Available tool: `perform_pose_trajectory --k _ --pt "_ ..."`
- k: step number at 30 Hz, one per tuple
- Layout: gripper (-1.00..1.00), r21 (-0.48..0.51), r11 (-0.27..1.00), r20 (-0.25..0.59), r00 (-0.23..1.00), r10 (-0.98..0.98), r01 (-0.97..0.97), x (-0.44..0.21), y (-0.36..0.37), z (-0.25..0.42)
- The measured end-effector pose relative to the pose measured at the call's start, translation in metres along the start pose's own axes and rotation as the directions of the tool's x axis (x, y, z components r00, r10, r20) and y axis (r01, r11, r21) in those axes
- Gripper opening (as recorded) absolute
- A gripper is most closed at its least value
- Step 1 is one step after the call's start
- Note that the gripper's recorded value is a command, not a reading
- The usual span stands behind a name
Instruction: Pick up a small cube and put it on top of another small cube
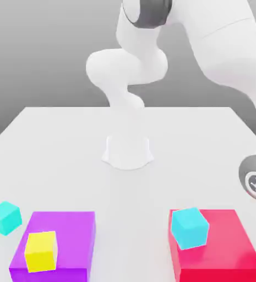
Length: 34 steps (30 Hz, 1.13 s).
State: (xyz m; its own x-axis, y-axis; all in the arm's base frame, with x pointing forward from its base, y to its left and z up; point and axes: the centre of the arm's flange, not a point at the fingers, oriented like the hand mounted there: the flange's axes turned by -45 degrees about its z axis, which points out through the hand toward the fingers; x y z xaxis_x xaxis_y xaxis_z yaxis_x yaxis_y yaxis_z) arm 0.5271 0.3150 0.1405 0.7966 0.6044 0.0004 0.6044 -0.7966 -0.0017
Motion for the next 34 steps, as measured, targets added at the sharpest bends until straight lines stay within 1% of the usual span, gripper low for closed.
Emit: perform_pose_trajectory --k 3,4,6,9,13,16,20,23,24,27,28,30,31,34 --pt "-1.00 0.001 1.000 0.000 1.000 0.000 0.000 0.000 0.000 -0.041" --pt "-1.00 0.006 1.000 -0.011 1.000 0.010 -0.010 0.003 0.003 -0.056" --pt "-1.00 0.008 0.995 -0.030 0.995 0.100 -0.100 -0.007 0.048 -0.078" --pt "-1.00 -0.002 0.972 -0.032 0.971 0.235 -0.235 -0.039 0.117 -0.089" --pt "-1.00 -0.014 0.913 -0.028 0.912 0.408 -0.409 -0.098 0.198 -0.097" --pt "-1.00 -0.020 0.843 -0.027 0.843 0.537 -0.537 -0.154 0.250 -0.103" --pt "-1.00 -0.019 0.707 -0.027 0.707 0.707 -0.707 -0.244 0.309 -0.111" --pt "-1.00 -0.011 0.562 -0.030 0.562 0.827 -0.827 -0.326 0.341 -0.116" --pt "-1.00 -0.006 0.497 -0.031 0.496 0.868 -0.868 -0.360 0.351 -0.118" --pt "-1.00 0.000 0.227 -0.013 0.227 0.974 -0.974 -0.491 0.381 -0.103" --pt "-1.00 0.002 0.174 -0.007 0.174 0.985 -0.985 -0.515 0.383 -0.089" --pt "-1.00 0.001 0.137 -0.003 0.137 0.991 -0.991 -0.532 0.383 -0.062" --pt "1.00 0.001 0.131 -0.002 0.131 0.991 -0.991 -0.535 0.383 -0.053" --pt "1.00 0.001 0.131 -0.002 0.131 0.991 -0.991 -0.535 0.383 -0.053"
